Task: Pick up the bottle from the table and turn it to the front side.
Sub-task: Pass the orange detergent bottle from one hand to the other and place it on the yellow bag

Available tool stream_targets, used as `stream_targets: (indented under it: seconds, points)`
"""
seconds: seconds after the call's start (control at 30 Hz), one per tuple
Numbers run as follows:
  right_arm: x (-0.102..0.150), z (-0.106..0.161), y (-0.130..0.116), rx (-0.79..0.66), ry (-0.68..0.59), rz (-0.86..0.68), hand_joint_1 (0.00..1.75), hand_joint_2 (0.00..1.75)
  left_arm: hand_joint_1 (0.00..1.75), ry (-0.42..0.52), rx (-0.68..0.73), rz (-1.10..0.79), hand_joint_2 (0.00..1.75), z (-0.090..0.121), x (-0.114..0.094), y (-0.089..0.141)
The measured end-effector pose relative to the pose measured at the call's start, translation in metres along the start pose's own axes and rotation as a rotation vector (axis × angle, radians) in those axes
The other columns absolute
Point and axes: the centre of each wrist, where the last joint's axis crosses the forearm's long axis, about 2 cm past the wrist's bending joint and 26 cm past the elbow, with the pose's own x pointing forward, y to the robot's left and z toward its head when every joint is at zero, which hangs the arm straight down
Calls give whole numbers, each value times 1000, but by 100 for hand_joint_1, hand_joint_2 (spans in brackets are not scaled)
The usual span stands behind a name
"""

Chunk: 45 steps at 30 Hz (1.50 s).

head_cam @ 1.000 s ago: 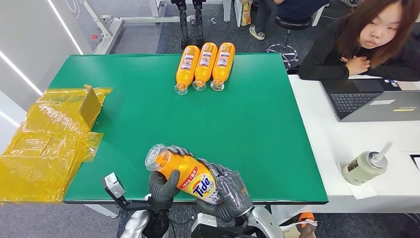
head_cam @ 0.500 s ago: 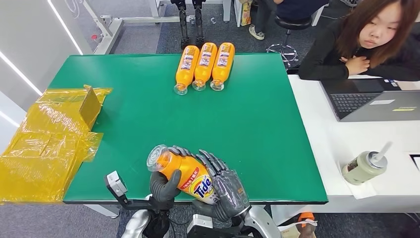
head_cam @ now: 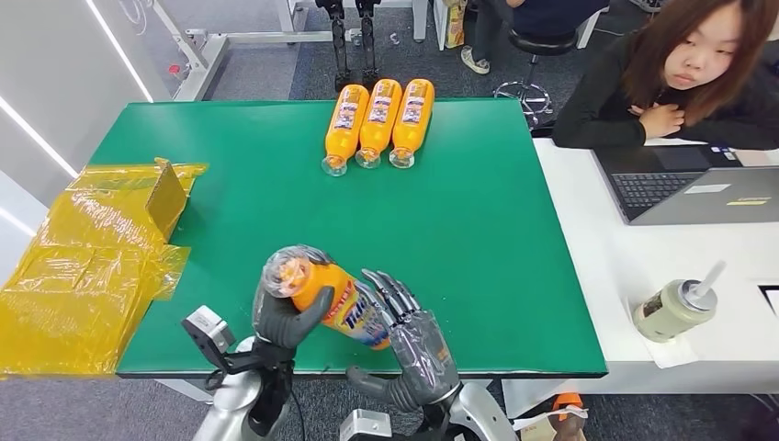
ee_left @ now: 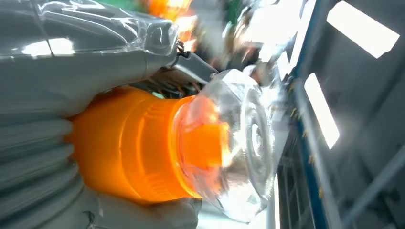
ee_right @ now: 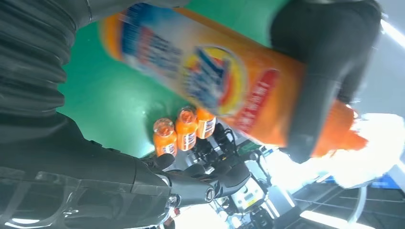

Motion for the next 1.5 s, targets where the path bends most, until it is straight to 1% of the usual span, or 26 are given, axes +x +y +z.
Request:
stream_targets:
  seconds: [0.1,0.23,0.33,0.4,0.57,0.63,0.73,0.8,0.87,0.97,1.07,1.17,1.23,1.3,1.37,1.43,1.5]
  points:
    - [-2,-3,1,-12,-14,-21,0,175,166,-35,46,-161,175,-4,18,32]
    - [-6,-5,2,-22,-18,-34,0,175,169,-91,122,-407,175,-4,45,76]
    - [-8,-6,3,-23,-15,-33,0,175,169,-123,169,-583,175,-3,63,104]
    - [-9,-6,3,-22,-13,-31,0,175,169,-138,186,-639,175,-2,72,115]
    - [-9,-5,3,-23,-12,-30,0,175,173,-152,204,-724,175,0,81,128]
    - [-9,-5,3,-26,-10,-29,0,175,174,-145,221,-844,175,3,84,134]
    - [-9,-5,3,-34,-6,-28,0,175,174,-109,233,-1134,175,8,91,147]
    - [-8,-4,3,-41,-3,-29,0,175,174,-70,211,-1352,175,12,93,152]
    - [-8,-2,2,-49,0,-34,0,175,174,-11,171,-1550,175,13,91,154]
    - [-9,2,1,-54,4,-43,0,175,175,130,116,-1774,175,14,76,160]
    - [-11,5,0,-53,6,-52,0,175,175,319,85,-1923,175,19,53,172]
    - [-13,7,0,-52,9,-56,0,175,174,490,37,-1956,175,32,30,187]
    - [-14,8,0,-50,11,-54,0,175,160,575,-10,-1954,175,41,20,195]
    - [-14,8,-1,-49,13,-51,0,175,121,636,-49,-1952,175,48,15,201]
    - [-15,9,-1,-52,18,-49,0,175,47,690,-83,-1947,175,51,12,206]
    - [-15,9,-2,-56,24,-47,0,175,0,743,-114,-1940,175,53,10,211]
    - [-15,9,-2,-60,29,-46,0,175,0,779,-129,-1932,175,53,10,215]
